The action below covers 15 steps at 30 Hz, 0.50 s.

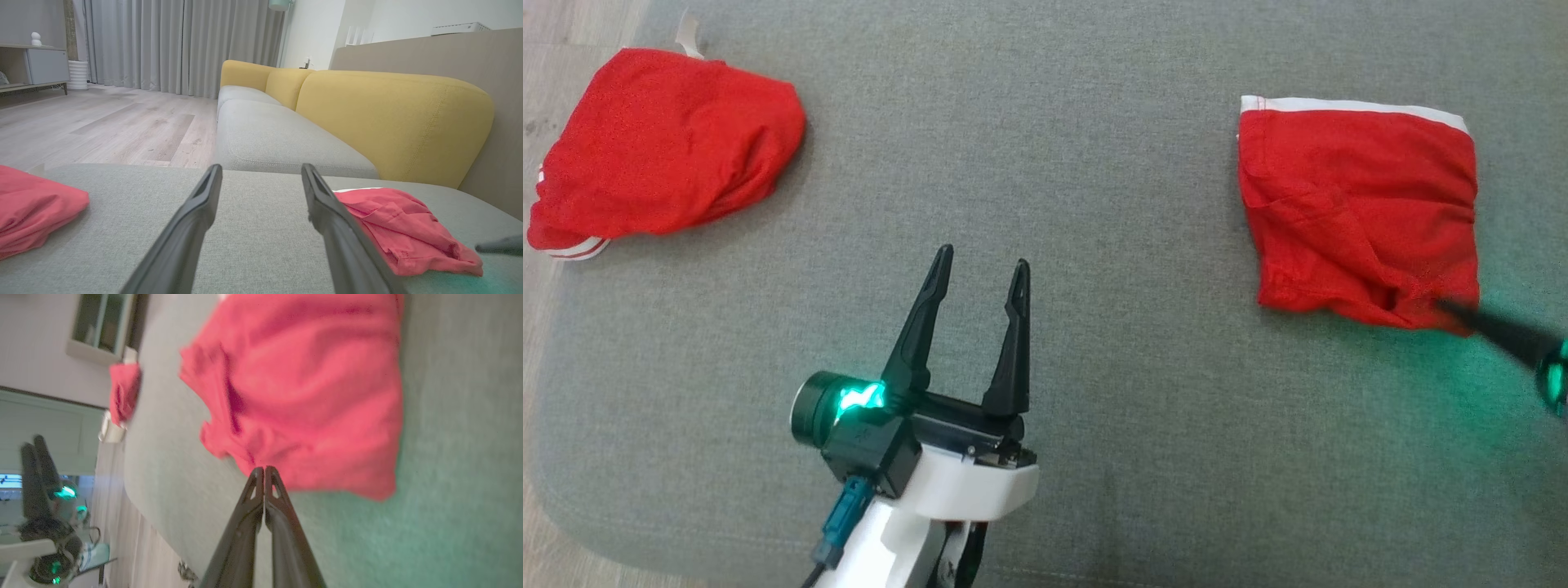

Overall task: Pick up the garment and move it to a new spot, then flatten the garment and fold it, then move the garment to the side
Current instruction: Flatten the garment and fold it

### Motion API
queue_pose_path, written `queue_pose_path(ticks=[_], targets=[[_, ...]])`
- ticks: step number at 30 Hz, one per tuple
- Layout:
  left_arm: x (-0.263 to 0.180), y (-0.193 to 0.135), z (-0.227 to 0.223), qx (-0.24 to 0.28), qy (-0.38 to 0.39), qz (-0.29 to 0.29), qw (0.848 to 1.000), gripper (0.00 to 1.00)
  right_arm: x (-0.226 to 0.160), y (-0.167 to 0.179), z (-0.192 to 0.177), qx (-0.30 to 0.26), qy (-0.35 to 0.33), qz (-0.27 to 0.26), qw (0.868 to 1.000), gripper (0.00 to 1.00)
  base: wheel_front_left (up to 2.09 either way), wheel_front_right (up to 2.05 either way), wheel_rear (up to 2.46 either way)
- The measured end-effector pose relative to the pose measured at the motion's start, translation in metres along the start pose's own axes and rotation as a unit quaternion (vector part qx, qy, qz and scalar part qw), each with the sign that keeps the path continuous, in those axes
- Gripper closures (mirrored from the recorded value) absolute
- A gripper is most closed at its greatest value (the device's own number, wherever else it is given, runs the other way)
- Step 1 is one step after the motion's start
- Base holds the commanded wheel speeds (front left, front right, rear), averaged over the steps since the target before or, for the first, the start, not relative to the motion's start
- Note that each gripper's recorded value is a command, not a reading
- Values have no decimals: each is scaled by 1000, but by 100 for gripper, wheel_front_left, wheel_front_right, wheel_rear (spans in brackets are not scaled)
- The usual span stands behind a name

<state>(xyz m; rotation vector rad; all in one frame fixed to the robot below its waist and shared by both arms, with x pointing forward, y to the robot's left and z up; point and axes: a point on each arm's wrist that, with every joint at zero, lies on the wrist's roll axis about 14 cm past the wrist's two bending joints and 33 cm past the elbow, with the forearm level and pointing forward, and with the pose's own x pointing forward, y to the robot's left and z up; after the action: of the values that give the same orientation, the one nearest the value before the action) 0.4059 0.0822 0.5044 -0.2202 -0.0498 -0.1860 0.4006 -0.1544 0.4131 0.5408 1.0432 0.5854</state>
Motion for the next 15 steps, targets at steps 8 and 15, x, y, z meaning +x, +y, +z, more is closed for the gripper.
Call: queue_pose_path(ticks=[8, 15], targets=[[-1, 5, 1, 3, 0, 8, 1000, 0, 20, 20, 44, -67, -83, 11, 994, 100, 0, 0, 0], [-6, 17, 2, 11, 0, 27, 1000, 0, 65, 7, 37, -43, -26, -7, 999, 100, 0, 0, 0]])
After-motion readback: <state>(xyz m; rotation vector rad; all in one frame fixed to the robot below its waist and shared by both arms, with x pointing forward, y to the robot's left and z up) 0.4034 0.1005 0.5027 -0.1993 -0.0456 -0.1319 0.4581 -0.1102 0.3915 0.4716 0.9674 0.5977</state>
